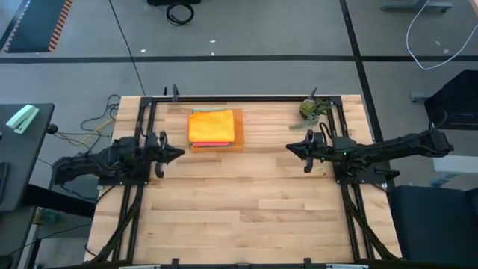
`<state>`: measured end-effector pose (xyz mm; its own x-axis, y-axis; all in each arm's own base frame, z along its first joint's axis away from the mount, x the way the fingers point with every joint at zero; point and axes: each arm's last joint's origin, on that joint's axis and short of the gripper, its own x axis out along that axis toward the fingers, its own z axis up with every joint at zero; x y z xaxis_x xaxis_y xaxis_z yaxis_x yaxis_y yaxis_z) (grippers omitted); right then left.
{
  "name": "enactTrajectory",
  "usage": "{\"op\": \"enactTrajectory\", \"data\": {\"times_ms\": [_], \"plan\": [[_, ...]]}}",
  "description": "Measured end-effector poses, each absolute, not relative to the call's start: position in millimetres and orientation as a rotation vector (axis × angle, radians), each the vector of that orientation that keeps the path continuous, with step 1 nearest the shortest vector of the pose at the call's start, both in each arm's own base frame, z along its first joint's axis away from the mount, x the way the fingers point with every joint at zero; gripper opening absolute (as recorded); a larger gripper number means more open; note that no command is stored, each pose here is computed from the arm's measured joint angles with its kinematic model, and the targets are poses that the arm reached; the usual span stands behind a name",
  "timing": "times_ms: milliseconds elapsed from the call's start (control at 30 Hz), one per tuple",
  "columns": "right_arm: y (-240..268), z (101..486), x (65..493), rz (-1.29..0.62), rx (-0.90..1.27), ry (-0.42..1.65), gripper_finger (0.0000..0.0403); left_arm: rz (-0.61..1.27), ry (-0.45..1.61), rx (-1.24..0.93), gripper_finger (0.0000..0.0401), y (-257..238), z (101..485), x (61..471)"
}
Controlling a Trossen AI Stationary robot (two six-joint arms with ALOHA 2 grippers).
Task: Fold microfiber towels
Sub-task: Return to Home Position
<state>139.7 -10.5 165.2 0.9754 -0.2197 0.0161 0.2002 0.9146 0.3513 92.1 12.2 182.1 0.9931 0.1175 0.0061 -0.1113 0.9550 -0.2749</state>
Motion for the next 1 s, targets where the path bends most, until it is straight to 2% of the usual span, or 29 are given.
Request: {"op": "enactTrajectory", "data": {"times_ms": [467, 667, 1000], "plan": [[-10, 161, 128, -0.230, 0.244, 0.039, 0.0009, 0.038, -0.027, -0.166, 0.0016, -1, 170, 97], [-10, 156, 126, -0.237, 0.266, 0.092, 0.0009, 0.024, -0.033, -0.149, 0.0006, -3, 169, 97], [-10, 156, 126, -0.240, 0.277, 0.090, 0.0009, 0.053, -0.042, -0.200, 0.0061, -2, 169, 97]]}}
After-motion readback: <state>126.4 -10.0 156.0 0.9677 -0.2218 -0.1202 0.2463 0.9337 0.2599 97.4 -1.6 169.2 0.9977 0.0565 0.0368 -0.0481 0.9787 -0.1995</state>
